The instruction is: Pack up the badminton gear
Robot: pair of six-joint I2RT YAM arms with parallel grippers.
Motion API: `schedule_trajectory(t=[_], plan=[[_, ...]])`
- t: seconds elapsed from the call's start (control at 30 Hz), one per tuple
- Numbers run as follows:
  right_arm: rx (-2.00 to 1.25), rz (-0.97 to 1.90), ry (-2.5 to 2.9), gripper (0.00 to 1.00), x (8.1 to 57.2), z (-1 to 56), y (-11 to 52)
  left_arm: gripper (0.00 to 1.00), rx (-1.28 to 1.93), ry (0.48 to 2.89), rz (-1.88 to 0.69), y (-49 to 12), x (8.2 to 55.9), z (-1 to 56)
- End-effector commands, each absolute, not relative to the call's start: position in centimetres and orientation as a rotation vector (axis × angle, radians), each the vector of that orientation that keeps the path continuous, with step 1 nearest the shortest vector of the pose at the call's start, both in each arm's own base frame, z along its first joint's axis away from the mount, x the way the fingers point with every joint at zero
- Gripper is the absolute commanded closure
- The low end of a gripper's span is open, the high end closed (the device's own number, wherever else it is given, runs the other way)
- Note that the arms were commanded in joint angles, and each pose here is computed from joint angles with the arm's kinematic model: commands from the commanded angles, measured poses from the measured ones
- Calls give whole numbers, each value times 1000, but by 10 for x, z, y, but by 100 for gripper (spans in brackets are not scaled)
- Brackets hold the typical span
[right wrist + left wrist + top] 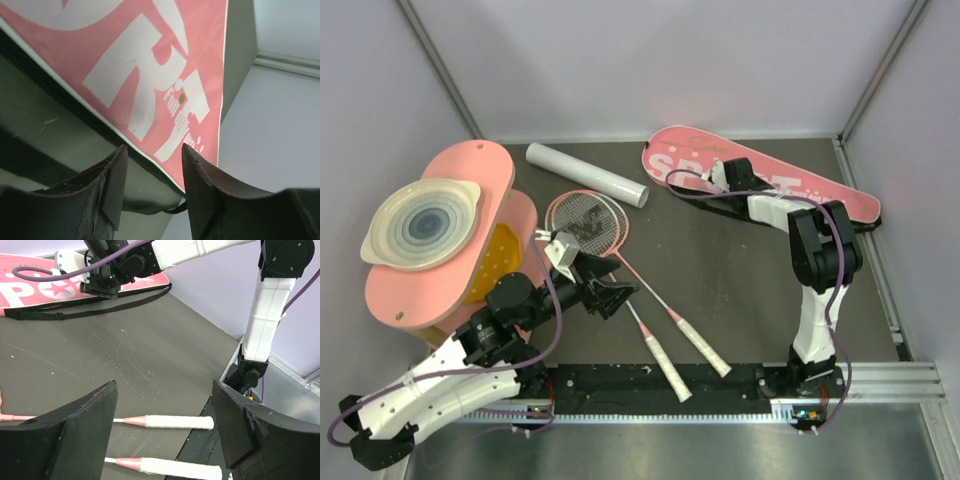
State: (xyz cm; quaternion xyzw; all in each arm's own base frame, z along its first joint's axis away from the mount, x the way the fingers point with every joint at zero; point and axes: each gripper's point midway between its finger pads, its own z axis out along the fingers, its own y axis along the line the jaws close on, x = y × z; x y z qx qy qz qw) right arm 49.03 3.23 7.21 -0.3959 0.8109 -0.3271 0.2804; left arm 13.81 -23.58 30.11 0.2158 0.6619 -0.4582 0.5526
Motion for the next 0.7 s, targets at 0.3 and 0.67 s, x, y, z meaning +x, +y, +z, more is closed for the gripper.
schedule_trajectory(t=[0.3, 0.67], plan=[[-1063, -938, 2088, 50, 500, 56, 30, 17, 554, 1486, -1048, -234, 138, 310], [-1023, -947, 2119, 44, 480, 57, 22, 15, 541, 1489, -1057, -234, 138, 311]])
